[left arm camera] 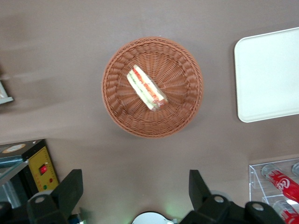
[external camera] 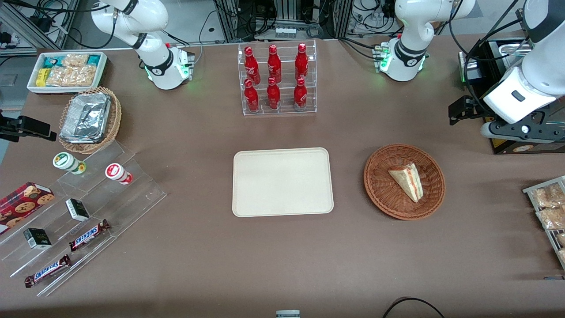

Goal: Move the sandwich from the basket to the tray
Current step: 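Move the left gripper over the wicker basket above the wrapped sandwich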

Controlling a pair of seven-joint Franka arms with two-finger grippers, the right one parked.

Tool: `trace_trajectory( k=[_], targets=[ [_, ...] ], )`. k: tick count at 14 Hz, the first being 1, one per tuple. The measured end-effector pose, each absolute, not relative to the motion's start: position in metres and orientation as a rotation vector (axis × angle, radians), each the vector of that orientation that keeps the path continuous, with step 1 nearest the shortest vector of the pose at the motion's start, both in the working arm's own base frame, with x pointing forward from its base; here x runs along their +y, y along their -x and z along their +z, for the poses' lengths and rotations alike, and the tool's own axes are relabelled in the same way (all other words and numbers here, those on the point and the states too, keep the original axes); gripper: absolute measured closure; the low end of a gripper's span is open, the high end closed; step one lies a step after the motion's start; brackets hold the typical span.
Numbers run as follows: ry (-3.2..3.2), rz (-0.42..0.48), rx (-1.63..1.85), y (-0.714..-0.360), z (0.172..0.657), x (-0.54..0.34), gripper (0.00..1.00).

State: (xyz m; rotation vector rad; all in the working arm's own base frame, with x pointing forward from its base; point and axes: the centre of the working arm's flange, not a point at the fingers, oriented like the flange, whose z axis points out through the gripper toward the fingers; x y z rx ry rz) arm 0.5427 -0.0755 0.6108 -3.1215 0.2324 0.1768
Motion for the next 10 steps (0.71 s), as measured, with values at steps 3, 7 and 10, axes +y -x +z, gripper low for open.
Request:
trace_trajectory(
  k=[3,7,10],
  targets=[
    [3.129,0.165,0.233,-0.545,0.609,-0.076,0.00],
    [3.131,0.183,0.231,-0.557,0.562,-0.077,0.00],
    [3.132,0.188,0.230,-0.561,0.501,-0.077,0.00]
  ],
)
